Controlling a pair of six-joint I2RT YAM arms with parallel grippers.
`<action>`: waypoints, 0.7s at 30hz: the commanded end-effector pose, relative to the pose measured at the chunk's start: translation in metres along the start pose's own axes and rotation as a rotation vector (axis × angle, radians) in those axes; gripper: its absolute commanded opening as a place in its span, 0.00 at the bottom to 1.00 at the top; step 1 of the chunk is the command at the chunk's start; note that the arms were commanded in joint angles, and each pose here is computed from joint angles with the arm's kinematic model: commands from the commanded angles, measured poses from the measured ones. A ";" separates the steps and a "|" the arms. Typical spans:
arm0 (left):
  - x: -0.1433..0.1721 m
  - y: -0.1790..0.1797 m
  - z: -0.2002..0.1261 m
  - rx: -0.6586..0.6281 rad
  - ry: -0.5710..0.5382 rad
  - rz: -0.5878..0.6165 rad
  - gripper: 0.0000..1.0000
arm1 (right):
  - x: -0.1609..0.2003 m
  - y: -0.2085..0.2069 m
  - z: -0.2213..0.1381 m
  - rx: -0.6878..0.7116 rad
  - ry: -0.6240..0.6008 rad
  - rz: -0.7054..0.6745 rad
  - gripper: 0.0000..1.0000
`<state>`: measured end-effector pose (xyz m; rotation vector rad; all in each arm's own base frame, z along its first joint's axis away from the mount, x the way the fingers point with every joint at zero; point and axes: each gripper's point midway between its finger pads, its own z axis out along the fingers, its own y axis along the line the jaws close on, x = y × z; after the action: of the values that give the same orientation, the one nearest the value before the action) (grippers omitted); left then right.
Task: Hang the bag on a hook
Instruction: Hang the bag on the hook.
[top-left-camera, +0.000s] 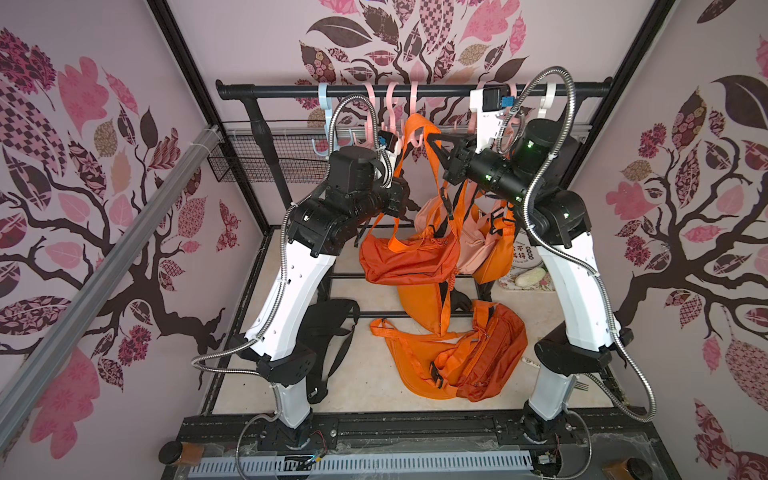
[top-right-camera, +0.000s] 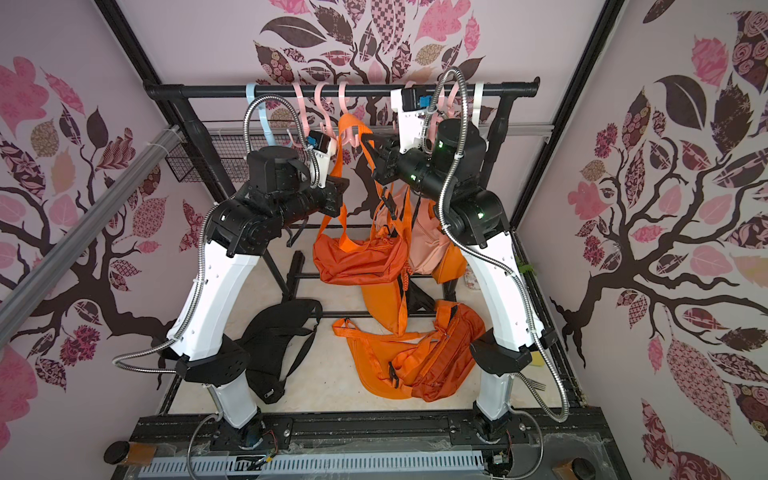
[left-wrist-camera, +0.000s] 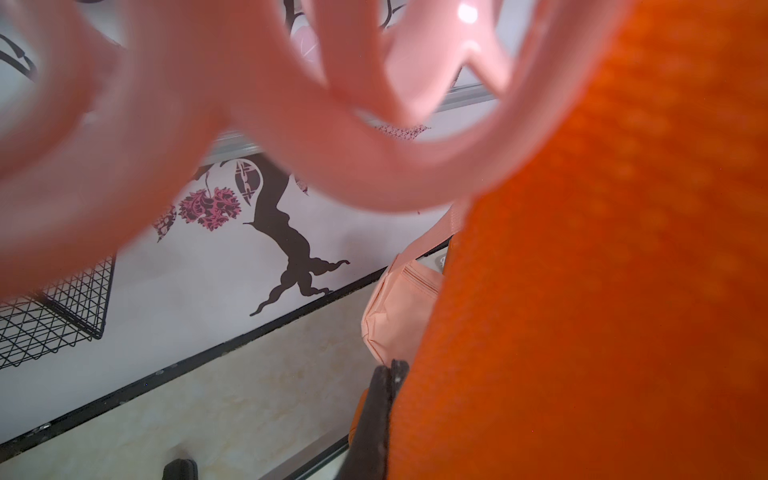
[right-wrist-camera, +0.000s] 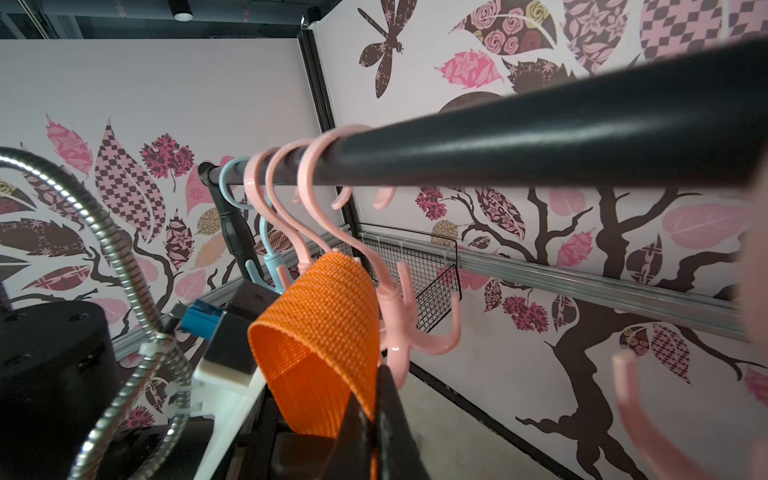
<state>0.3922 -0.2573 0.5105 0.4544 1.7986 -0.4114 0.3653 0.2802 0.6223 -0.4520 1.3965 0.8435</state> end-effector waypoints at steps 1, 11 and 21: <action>0.005 -0.007 0.003 0.035 0.017 -0.018 0.00 | -0.002 -0.003 0.004 -0.001 -0.016 0.009 0.00; 0.020 -0.013 0.016 0.066 0.068 -0.028 0.00 | 0.017 -0.016 0.009 0.029 0.035 0.012 0.00; 0.040 -0.013 0.025 0.069 0.116 -0.043 0.00 | 0.039 -0.025 0.003 0.069 0.069 0.048 0.00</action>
<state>0.4006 -0.2755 0.4684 0.4981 1.9036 -0.4579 0.4102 0.2981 0.5455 -0.4318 1.5782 0.8281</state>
